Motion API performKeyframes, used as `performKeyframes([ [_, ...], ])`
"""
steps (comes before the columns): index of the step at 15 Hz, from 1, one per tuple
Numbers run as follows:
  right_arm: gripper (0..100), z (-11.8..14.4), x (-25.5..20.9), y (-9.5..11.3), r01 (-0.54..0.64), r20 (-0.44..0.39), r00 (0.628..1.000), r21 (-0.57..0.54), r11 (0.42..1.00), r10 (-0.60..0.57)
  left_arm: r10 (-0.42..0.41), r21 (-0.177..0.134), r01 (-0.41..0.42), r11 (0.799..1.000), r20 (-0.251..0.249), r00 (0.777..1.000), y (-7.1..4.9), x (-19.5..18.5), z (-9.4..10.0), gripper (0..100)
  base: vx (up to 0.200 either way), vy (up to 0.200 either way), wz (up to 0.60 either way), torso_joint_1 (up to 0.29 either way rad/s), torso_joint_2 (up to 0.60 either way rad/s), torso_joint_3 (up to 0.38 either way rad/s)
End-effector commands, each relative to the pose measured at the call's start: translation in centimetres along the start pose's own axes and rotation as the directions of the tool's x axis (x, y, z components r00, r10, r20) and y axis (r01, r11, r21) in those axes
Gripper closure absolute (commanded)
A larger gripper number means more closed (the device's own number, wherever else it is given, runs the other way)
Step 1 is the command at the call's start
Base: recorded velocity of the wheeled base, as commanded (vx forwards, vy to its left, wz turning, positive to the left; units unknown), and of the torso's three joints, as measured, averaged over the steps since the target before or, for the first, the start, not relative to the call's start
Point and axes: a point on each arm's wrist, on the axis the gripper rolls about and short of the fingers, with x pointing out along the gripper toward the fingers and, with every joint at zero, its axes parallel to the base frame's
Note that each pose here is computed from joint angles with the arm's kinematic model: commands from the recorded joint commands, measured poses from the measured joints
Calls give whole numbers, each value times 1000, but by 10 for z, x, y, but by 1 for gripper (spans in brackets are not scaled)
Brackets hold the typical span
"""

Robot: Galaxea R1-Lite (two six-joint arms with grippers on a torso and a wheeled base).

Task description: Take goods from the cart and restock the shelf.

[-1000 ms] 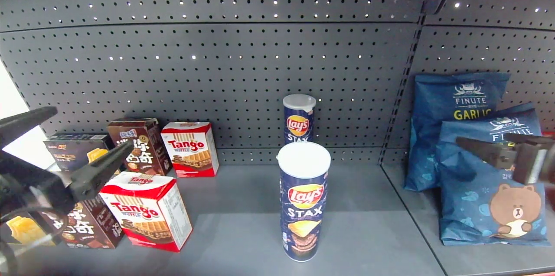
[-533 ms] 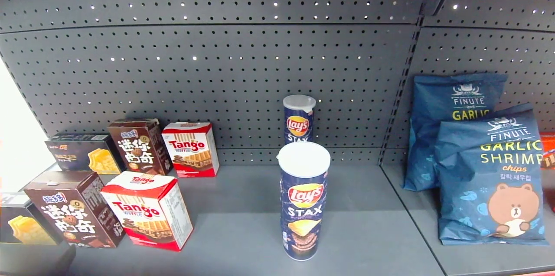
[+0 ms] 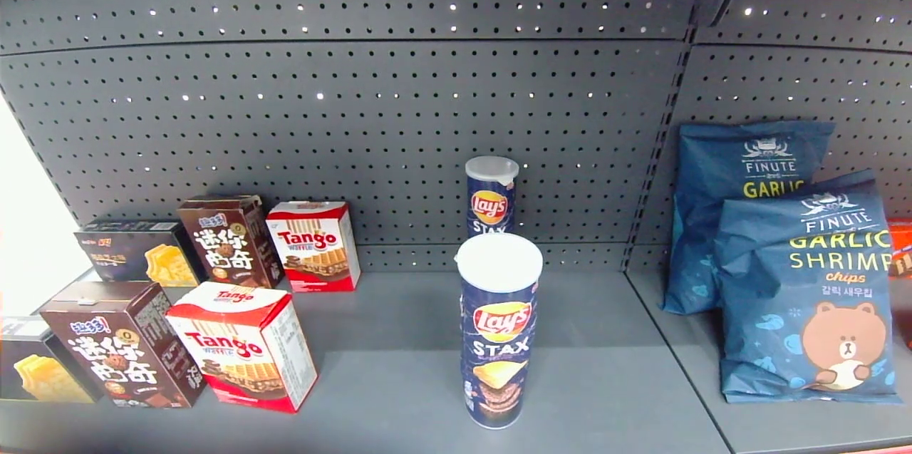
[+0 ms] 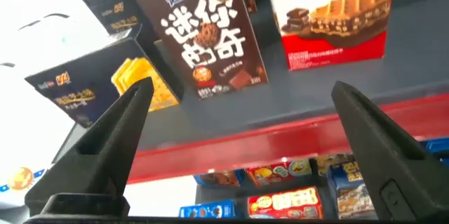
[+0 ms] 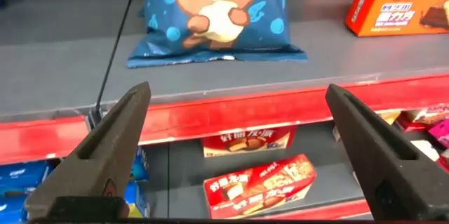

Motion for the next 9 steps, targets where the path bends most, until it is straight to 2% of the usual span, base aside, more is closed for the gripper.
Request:
performKeyframes([
  [1,0,-1,0,0,0,1,1000,0,1000,0,28,-23,-27,999,61,998,1,-11,-6,0,0,0,0,0,0,0],
  [2,0,-1,0,0,-12,0,1000,-1,1000,12,23,-20,-22,1000,55,998,1,-12,-9,0,0,0,0,0,0,0],
  [3,0,-1,0,-1,-75,3,997,-7,997,75,16,-16,-15,1000,52,999,1,-14,-12,0,0,0,0,0,0,0],
  [6,0,-1,0,-1,-75,3,997,-7,997,75,15,-29,-13,999,60,998,0,-15,-14,0,0,0,0,0,0,0],
  [7,0,-2,-3,-4,-196,46,979,-17,981,196,7,-29,-5,1000,65,998,1,-15,-13,0,0,0,0,0,0,0],
  [9,0,-3,-6,-4,-167,86,982,-15,986,167,-25,-33,28,999,70,997,-1,-15,-17,0,0,0,0,0,0,0],
])
